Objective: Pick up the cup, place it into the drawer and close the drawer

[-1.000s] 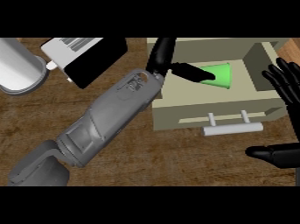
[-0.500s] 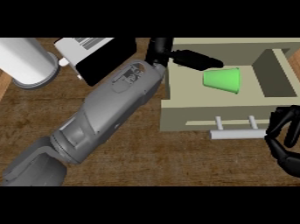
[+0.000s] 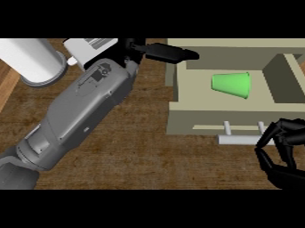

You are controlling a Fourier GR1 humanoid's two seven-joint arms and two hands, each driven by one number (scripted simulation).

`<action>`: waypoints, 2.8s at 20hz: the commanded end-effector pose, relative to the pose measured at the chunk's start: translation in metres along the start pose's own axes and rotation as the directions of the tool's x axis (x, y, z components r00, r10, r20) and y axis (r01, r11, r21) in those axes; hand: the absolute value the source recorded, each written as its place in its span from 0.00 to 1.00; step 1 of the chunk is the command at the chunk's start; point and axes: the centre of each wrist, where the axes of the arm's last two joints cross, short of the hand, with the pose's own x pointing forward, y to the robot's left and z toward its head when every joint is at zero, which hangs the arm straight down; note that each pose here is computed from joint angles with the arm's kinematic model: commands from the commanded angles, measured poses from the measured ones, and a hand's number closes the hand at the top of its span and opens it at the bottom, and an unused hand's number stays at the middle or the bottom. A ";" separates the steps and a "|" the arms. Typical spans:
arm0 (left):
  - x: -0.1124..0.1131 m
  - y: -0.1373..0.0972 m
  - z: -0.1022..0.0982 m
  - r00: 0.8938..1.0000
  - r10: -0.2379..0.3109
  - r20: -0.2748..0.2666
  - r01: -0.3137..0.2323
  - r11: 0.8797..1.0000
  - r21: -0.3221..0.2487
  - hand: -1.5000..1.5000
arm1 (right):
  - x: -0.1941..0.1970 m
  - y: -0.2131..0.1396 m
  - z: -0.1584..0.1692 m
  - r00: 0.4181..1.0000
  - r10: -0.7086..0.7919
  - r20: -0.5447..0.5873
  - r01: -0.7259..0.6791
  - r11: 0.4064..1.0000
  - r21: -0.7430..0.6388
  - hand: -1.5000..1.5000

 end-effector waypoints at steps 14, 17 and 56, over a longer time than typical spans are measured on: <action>-0.012 0.115 0.072 0.999 0.046 -0.029 -0.044 0.997 0.059 0.00 | -0.057 0.063 -0.064 0.856 0.512 -0.074 -0.489 0.847 0.208 1.00; -0.018 0.142 0.080 0.998 0.055 -0.027 -0.053 0.996 0.076 0.00 | -0.080 0.078 -0.074 0.817 0.575 -0.050 -0.552 0.803 0.225 1.00; -0.033 0.200 0.141 0.991 0.125 -0.042 -0.125 0.992 0.004 0.00 | -0.159 -0.009 -0.171 0.856 0.466 -0.225 -0.432 0.883 0.183 1.00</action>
